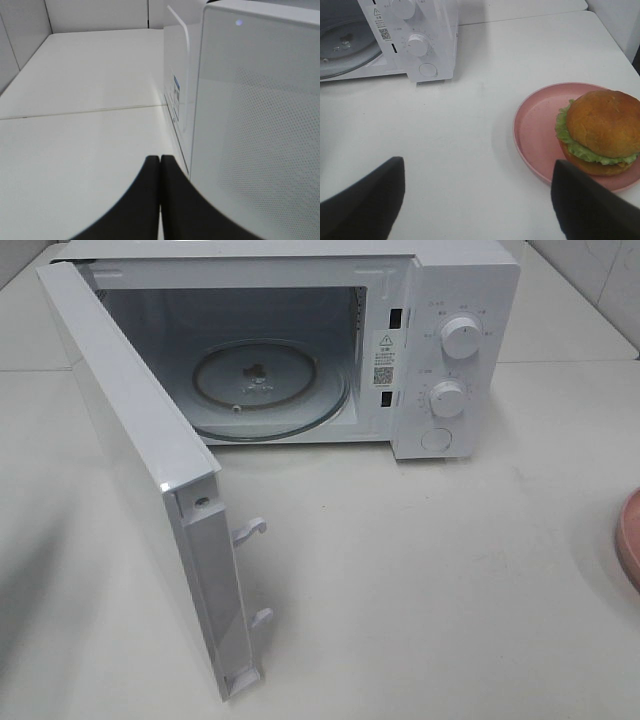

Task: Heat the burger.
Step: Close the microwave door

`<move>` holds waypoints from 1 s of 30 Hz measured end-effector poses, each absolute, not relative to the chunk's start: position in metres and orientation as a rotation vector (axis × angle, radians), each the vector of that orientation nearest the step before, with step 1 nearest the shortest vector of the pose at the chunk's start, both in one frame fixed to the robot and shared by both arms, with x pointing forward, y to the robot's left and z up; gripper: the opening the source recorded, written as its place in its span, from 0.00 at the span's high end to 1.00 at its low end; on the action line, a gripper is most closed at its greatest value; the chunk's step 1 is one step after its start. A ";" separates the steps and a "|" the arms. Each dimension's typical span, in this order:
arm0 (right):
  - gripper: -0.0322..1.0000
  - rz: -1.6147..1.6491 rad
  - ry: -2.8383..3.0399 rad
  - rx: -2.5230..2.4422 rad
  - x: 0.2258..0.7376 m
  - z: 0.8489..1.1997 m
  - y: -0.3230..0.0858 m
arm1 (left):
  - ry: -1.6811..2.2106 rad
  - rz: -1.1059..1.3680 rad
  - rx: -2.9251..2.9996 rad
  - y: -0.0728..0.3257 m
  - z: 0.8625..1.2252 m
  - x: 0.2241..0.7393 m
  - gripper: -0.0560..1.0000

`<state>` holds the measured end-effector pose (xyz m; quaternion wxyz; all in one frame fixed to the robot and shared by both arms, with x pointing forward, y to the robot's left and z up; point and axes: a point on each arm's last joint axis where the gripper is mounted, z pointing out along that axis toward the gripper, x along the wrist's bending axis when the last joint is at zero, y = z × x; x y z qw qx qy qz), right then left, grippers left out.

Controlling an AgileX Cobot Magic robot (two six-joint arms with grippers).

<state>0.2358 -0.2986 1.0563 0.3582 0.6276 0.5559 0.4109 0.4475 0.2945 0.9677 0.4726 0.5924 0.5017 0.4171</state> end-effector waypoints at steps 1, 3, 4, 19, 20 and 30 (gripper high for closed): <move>0.23 1.060 1.434 1.619 0.236 1.056 -0.299 | 1.228 1.021 1.450 0.295 0.968 0.448 0.95; 0.23 1.060 1.434 1.619 0.236 1.056 -0.299 | 1.206 0.992 1.473 0.292 0.961 0.451 0.95; 0.23 1.060 1.434 1.619 0.236 1.056 -0.299 | 1.206 0.992 1.473 0.292 0.961 0.451 0.95; 0.23 1.060 1.434 1.619 0.236 1.056 -0.299 | 1.127 0.793 1.506 0.270 0.944 0.468 0.95; 0.23 1.060 1.434 1.619 0.236 1.056 -0.299 | 1.088 0.766 1.533 0.260 0.943 0.471 0.95; 0.23 1.060 1.434 1.619 0.236 1.056 -0.299 | 1.081 0.707 1.548 0.236 0.935 0.482 0.95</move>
